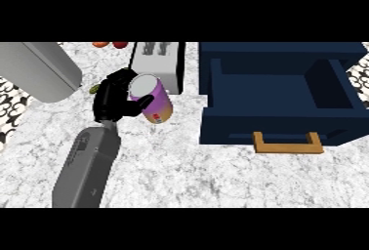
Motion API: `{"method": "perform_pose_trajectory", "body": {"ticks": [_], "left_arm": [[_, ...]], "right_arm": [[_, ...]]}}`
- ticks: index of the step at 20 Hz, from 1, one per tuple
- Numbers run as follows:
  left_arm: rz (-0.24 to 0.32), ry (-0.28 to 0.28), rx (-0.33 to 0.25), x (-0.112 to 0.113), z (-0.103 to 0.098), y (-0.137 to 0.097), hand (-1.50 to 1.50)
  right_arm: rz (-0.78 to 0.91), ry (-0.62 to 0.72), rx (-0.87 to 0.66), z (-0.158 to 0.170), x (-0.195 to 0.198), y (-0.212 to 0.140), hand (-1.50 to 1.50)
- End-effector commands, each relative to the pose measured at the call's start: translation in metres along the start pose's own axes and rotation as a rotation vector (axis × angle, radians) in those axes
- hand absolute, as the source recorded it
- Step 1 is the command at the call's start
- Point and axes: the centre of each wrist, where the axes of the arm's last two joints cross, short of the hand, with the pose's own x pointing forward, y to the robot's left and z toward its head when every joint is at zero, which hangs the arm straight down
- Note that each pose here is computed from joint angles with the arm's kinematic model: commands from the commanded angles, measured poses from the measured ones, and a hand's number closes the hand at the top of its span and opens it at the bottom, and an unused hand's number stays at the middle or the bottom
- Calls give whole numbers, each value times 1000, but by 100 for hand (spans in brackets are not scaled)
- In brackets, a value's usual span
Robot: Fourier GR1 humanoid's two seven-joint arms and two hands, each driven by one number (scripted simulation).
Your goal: Pick up the can, place it into the drawer and close the drawer
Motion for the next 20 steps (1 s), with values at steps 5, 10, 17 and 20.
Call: {"method": "perform_pose_trajectory", "body": {"ticks": [5,10,17,20], "left_arm": [[-38,-34,-17,68,10,-66,150],[-67,-64,-15,87,-16,-95,150],[-46,-42,-26,113,-25,-134,150],[-62,-54,-18,116,-35,-154,150]], "right_arm": [[3,5,1,-9,-5,-8,-150],[-6,-15,19,-14,-10,7,-150],[-31,-21,11,-16,-12,8,-150],[-28,7,27,-4,-14,13,-150]]}}
